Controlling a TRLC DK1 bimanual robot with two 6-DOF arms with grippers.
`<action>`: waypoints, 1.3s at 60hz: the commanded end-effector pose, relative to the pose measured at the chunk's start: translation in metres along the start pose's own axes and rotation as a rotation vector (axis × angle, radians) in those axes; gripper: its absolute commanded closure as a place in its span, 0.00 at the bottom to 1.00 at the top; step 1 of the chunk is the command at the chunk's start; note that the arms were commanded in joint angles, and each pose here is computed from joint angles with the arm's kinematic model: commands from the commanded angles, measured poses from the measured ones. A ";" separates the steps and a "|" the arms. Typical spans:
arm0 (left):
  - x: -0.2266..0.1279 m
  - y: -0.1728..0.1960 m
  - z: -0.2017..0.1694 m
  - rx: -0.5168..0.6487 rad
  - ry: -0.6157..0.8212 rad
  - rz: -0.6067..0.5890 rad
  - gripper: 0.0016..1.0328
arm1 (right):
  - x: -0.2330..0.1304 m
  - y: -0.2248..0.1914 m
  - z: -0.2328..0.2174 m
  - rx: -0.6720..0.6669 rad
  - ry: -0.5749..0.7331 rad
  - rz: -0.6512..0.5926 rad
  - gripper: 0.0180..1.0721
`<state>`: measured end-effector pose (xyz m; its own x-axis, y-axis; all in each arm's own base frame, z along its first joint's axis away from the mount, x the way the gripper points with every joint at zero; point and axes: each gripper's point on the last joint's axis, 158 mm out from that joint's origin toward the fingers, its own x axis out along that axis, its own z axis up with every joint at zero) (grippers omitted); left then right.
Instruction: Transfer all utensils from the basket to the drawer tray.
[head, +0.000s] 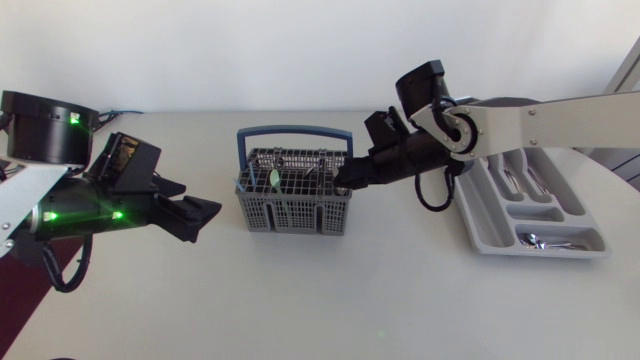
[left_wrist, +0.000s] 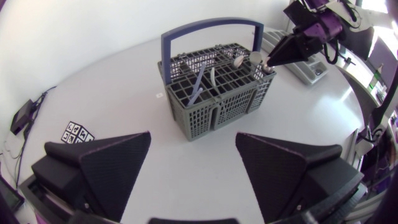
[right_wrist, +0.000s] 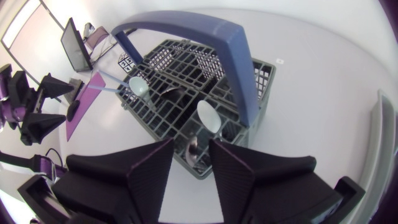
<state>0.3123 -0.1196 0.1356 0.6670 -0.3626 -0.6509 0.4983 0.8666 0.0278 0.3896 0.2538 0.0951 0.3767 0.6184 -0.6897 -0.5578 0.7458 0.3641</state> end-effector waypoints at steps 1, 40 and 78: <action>-0.004 -0.004 0.012 0.038 -0.038 -0.011 0.08 | 0.005 -0.001 0.003 -0.009 0.001 -0.007 0.69; -0.006 -0.005 0.008 0.037 -0.038 -0.012 0.08 | -0.003 0.008 0.010 -0.027 -0.016 0.017 0.95; -0.007 -0.009 0.009 0.046 -0.041 -0.019 0.08 | -0.058 0.047 0.038 -0.036 -0.065 0.127 0.95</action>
<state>0.3101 -0.1230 0.1418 0.6751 -0.3737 -0.6361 0.5076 0.8610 0.0328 0.3668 0.2622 0.1446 0.3141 0.7016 -0.6396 -0.6009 0.6685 0.4382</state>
